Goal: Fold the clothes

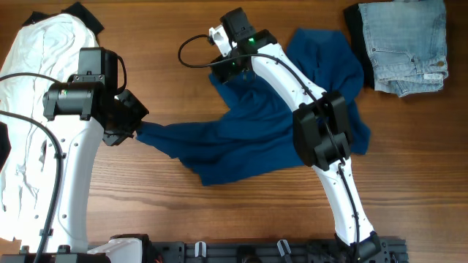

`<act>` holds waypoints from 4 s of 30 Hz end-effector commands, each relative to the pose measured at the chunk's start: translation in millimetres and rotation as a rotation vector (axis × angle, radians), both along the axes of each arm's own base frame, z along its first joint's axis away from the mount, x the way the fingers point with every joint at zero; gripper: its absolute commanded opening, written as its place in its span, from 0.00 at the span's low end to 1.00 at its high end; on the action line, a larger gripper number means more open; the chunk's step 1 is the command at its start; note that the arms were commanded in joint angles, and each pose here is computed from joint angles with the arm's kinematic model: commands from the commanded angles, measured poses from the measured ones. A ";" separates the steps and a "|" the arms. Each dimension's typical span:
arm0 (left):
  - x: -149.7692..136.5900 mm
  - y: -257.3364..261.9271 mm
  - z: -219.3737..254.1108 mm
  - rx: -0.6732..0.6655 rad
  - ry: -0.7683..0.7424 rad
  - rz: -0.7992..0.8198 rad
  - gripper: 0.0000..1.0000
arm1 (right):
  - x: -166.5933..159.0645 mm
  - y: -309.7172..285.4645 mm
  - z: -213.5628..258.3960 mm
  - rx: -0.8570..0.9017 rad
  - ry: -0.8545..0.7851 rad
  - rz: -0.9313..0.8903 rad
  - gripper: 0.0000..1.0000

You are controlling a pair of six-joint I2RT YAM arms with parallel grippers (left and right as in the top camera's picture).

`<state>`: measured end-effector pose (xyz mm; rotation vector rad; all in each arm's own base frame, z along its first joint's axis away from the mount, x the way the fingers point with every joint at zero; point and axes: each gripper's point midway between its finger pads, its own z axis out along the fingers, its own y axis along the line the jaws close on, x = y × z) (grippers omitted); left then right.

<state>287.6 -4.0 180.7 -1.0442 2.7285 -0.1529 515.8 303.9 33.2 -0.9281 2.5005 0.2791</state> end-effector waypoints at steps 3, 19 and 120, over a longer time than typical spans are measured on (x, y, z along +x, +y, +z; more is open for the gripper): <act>-0.8 5.0 -1.8 0.023 0.003 0.001 0.04 | -0.4 29.2 2.2 0.058 -0.034 0.070 0.81; -1.5 5.1 -1.9 0.023 0.006 0.001 0.04 | -9.5 1.6 -41.2 -0.086 0.047 -0.020 0.24; 18.0 30.6 412.5 0.387 -1.422 -0.108 0.04 | -198.5 -328.3 592.6 0.248 -1.092 -0.642 0.04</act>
